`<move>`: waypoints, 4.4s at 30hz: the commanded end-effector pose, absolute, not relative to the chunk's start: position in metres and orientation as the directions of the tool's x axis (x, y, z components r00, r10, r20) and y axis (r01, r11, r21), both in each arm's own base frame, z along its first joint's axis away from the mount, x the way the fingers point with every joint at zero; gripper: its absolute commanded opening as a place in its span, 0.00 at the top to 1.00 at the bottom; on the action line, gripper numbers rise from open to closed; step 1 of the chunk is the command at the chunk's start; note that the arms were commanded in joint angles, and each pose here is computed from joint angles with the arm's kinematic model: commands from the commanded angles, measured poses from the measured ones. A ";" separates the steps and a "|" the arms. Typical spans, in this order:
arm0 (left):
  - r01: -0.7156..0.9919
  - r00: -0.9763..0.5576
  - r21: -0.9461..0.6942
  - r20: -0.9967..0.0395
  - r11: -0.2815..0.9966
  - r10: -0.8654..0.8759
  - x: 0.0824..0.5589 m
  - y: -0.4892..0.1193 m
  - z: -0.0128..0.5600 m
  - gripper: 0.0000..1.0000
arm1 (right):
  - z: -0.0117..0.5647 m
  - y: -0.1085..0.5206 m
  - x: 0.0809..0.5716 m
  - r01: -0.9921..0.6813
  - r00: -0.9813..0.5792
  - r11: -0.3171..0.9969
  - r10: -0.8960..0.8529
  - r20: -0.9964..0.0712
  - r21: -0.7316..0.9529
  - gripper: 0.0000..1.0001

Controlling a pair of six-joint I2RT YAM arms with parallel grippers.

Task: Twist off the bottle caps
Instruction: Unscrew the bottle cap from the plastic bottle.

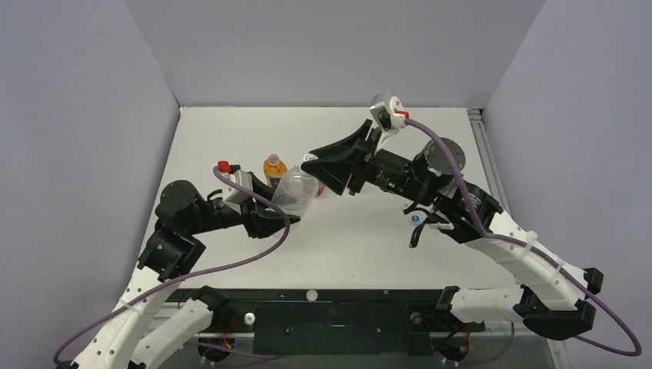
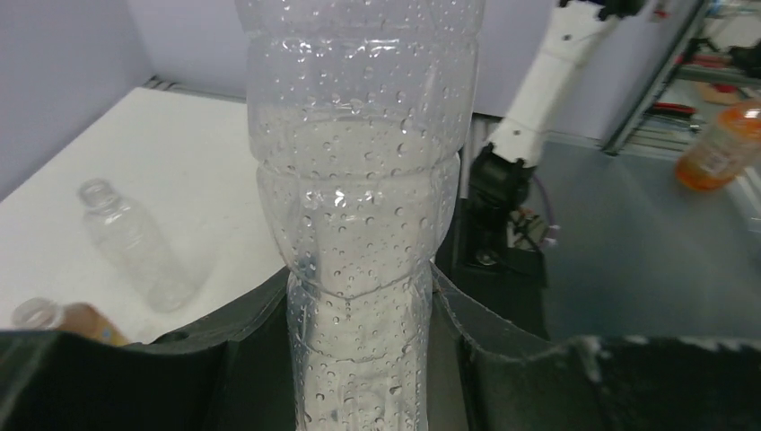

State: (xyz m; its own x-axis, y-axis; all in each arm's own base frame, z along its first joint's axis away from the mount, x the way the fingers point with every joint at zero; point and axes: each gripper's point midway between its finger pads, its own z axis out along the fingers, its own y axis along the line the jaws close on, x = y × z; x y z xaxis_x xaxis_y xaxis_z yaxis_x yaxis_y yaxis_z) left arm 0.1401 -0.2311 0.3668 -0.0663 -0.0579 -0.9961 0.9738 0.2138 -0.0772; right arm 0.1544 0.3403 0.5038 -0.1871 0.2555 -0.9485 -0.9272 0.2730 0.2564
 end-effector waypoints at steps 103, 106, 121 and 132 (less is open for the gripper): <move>0.809 0.196 0.170 -0.981 0.563 0.014 0.204 -0.200 0.366 1.00 | 0.518 0.305 0.199 -0.554 -0.121 0.737 0.387 -0.914 0.386 0.16; 0.788 0.210 0.183 -0.978 0.587 0.023 0.209 -0.197 0.367 1.00 | 0.518 0.313 0.202 -0.519 -0.139 0.738 0.425 -0.894 0.432 0.16; 0.773 0.206 0.183 -0.978 0.608 0.034 0.212 -0.193 0.365 1.00 | 0.521 0.350 0.209 -0.517 -0.179 0.704 0.468 -0.865 0.487 0.50; 0.769 0.210 0.184 -0.977 0.612 0.030 0.213 -0.193 0.368 1.00 | 0.518 0.357 0.209 -0.534 -0.203 0.687 0.461 -0.864 0.492 0.61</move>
